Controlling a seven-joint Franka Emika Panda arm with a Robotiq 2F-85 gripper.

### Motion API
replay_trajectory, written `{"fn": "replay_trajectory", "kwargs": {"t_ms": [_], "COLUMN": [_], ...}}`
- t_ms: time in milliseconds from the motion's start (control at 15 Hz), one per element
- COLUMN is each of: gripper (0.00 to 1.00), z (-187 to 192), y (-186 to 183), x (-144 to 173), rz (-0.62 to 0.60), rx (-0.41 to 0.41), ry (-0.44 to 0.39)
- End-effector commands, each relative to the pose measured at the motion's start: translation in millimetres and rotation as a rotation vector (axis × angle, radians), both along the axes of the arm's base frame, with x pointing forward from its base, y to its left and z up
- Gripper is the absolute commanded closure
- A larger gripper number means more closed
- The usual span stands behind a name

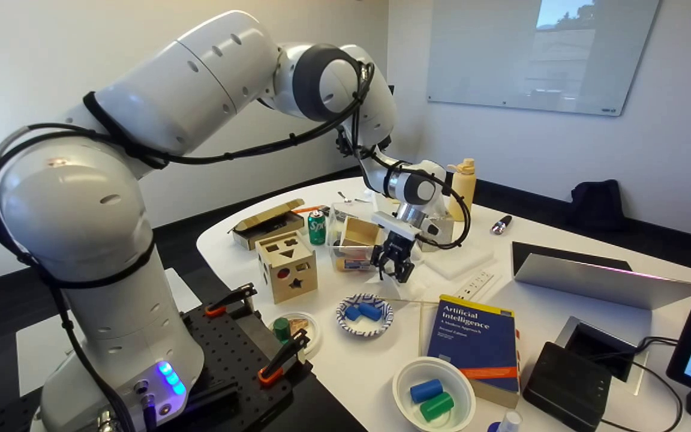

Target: Pick up a wipe and put it on the table

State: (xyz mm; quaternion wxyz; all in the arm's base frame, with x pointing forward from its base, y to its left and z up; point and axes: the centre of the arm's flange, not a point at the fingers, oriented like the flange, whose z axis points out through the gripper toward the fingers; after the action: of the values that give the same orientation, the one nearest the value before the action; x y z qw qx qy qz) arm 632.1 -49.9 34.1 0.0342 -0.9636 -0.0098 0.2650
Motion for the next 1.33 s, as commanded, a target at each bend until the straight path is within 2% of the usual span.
{"fn": "replay_trajectory", "kwargs": {"t_ms": [0,400,600,933,1267], "gripper": [1.0,1.0,1.0,1.0,1.0], "z": [11,-15,-41,-77,-64], "y": [5,-8,-12,-5,9], "x": [4,2,-2,5,22], "rz": [-0.054,-0.145,-0.157,-0.125,-0.114], "rx": [-0.026,-0.053,-0.06,-0.056,-0.043], "ry": [0.109,0.342,0.41,0.383,0.337]}}
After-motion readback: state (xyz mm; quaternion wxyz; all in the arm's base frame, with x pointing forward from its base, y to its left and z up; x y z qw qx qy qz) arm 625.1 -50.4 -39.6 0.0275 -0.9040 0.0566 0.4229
